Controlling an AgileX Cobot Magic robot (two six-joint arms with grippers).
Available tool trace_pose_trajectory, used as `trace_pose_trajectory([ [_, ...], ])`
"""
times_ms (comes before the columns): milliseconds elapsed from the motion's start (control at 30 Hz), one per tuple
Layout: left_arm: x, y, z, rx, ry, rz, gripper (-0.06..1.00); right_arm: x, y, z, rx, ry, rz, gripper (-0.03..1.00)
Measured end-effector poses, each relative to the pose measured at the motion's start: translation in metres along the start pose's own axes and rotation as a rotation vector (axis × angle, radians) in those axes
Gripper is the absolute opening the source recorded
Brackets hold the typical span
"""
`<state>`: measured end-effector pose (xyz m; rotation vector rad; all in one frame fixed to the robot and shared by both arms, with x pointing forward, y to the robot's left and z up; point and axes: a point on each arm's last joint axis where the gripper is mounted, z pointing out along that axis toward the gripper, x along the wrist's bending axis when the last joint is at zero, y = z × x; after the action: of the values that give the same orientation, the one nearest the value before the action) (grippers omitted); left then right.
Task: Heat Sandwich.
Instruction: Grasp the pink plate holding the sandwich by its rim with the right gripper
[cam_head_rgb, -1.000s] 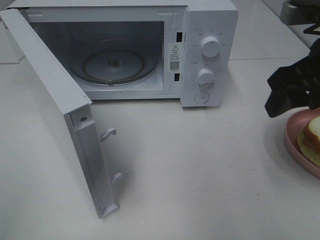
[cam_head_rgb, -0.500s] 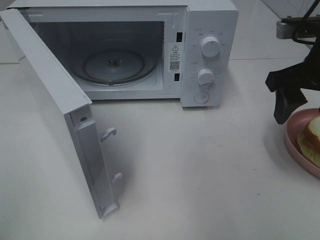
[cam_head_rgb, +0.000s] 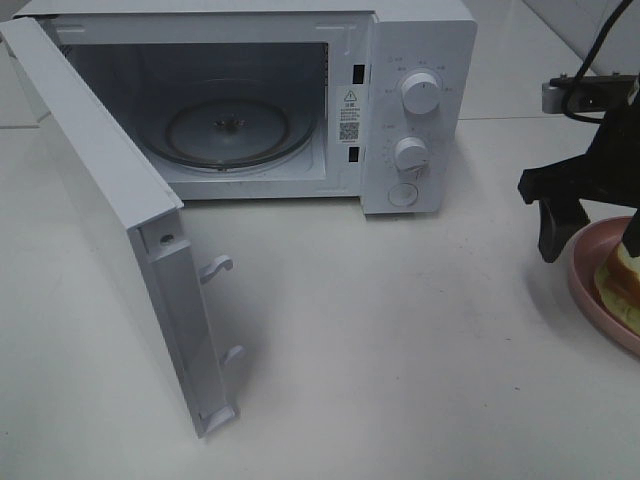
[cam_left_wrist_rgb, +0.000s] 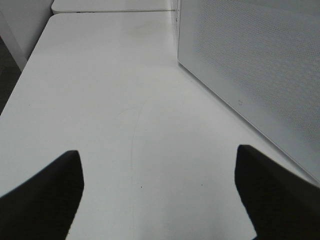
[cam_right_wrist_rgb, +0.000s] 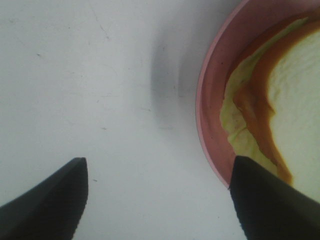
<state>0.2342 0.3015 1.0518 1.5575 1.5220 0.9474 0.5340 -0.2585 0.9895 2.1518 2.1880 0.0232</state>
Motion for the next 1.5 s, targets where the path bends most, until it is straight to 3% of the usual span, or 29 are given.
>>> trace_pose_trajectory([
  [667, 0.0, 0.0, 0.0, 0.0, 0.0, 0.0, 0.76, -0.02, 0.024, 0.05, -0.001, -0.011, 0.058, 0.73],
  [1033, 0.0, 0.0, 0.0, 0.0, 0.0, 0.0, 0.76, -0.02, 0.024, 0.059, -0.065, -0.001, 0.058, 0.67],
  [1500, 0.0, 0.0, 0.0, 0.0, 0.0, 0.0, 0.76, -0.021, 0.025, 0.085, 0.003, -0.033, 0.059, 0.65],
])
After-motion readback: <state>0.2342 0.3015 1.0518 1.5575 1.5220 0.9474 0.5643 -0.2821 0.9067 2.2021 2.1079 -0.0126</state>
